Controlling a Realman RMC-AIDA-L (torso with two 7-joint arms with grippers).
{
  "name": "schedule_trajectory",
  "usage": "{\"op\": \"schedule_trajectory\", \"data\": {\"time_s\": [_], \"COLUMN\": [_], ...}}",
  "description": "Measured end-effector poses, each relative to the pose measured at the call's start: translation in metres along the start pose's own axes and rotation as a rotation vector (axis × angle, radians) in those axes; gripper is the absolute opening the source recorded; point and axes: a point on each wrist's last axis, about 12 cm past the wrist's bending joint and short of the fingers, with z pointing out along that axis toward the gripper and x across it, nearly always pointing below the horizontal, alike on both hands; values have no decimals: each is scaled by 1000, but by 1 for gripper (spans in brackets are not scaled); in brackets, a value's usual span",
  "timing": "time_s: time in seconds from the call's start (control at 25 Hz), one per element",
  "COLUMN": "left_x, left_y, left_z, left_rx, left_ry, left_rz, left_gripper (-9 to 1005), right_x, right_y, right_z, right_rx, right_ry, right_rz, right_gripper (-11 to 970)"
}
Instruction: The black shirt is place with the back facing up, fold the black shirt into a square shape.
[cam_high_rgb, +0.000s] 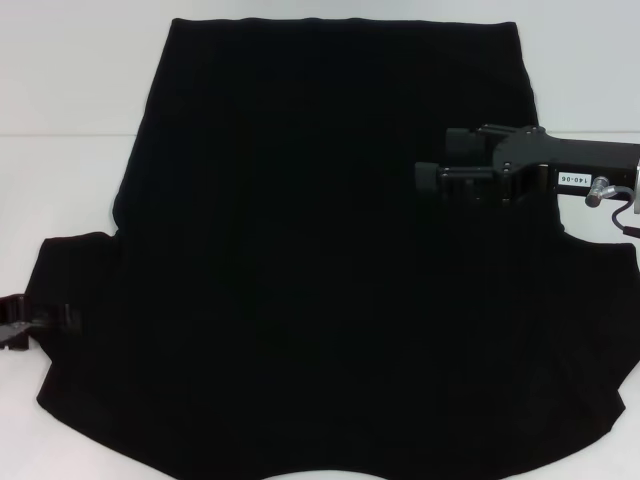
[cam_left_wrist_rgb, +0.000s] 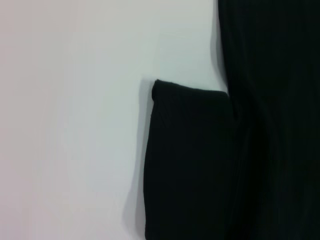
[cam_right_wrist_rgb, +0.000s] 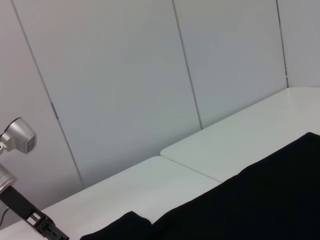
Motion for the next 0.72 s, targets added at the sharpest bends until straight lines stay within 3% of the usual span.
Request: {"op": "schedule_trajectory", "data": {"time_s": [0.72], "left_x": [0], "left_y": [-1], "left_z": [2], "left_rx": [-2], "left_ry": [6], "left_rz": [8], "left_gripper": [874], "right_x": [1], "right_y": [0], "right_z": [-1], "right_rx": [1], "right_ry": [-1], "right_rz": [2], "right_gripper": [927]}}
